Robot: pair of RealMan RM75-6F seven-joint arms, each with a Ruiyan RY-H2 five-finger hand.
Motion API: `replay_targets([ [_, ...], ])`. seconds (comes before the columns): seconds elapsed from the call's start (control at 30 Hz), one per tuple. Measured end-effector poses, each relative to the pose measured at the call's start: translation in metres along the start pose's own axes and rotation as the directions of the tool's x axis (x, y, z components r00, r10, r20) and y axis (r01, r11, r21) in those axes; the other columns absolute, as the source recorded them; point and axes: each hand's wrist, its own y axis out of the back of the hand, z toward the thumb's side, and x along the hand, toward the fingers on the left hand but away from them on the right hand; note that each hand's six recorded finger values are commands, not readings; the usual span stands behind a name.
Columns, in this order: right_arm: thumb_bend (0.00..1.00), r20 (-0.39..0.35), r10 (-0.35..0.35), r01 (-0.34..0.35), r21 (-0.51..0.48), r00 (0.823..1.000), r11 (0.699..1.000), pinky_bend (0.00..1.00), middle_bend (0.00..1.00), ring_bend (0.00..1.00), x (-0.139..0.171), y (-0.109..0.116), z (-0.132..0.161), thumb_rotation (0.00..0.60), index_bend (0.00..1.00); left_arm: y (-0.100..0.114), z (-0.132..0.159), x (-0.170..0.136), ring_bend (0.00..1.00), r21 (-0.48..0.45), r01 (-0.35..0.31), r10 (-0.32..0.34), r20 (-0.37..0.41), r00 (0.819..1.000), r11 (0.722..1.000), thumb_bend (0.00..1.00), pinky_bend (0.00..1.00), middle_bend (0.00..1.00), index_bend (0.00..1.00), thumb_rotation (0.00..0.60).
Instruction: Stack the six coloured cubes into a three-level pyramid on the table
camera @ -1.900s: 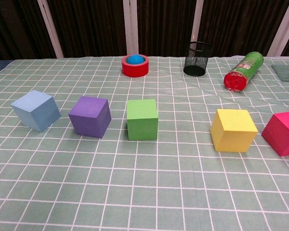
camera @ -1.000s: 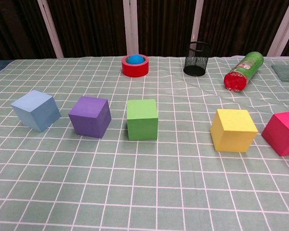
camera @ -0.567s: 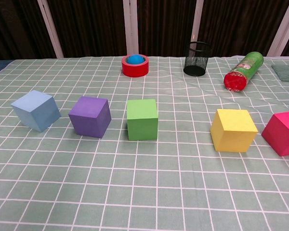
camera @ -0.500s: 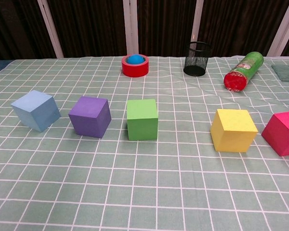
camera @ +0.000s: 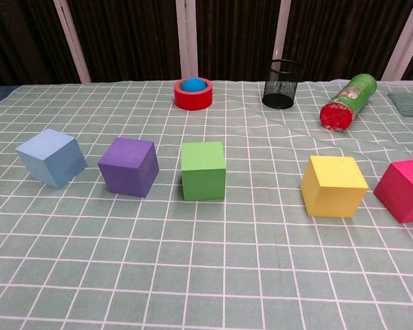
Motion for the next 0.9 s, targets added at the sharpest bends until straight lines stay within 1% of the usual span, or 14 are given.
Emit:
replay_targets([
  [0.13, 0.27, 0.002, -0.002, 0.002, -0.003, 1.000, 1.000, 0.00, 0.00, 0.00, 0.000, 0.001, -0.001, 0.600, 0.00, 0.005, 0.019, 0.024, 0.00, 0.042, 0.027, -0.029, 0.038, 0.999, 0.999, 0.05, 0.08, 0.06, 0.00, 0.600],
  [0.27, 0.27, 0.008, -0.001, 0.002, -0.010, 1.000, 1.000, 0.00, 0.00, 0.00, 0.000, 0.001, -0.003, 0.600, 0.00, 0.004, 0.038, 0.042, 0.00, 0.073, 0.057, -0.063, 0.075, 0.995, 0.996, 0.05, 0.08, 0.06, 0.00, 0.600],
  [0.47, 0.27, 0.013, -0.002, 0.002, -0.012, 1.000, 1.000, 0.00, 0.00, 0.00, 0.001, 0.002, -0.006, 0.600, 0.00, -0.010, 0.066, 0.065, 0.00, 0.088, 0.120, -0.130, 0.116, 0.985, 0.989, 0.06, 0.09, 0.11, 0.00, 0.600],
  [0.6, 0.27, 0.020, 0.000, 0.000, -0.017, 1.000, 1.000, 0.00, 0.00, 0.00, 0.001, 0.003, -0.009, 0.600, 0.00, -0.024, 0.085, 0.077, 0.00, 0.127, 0.151, -0.169, 0.144, 0.975, 0.980, 0.06, 0.09, 0.13, 0.00, 0.600],
  [0.7, 0.27, 0.026, 0.002, -0.001, -0.020, 1.000, 1.000, 0.00, 0.00, 0.00, 0.001, 0.004, -0.011, 0.600, 0.00, -0.034, 0.096, 0.085, 0.00, 0.151, 0.163, -0.186, 0.154, 0.970, 0.975, 0.09, 0.08, 0.14, 0.00, 0.600],
  [0.9, 0.27, 0.034, 0.002, -0.001, -0.027, 0.999, 1.000, 0.00, 0.00, 0.00, 0.001, 0.005, -0.013, 0.600, 0.00, -0.044, 0.114, 0.101, 0.00, 0.166, 0.170, -0.198, 0.167, 0.966, 0.971, 0.13, 0.08, 0.16, 0.00, 0.600],
])
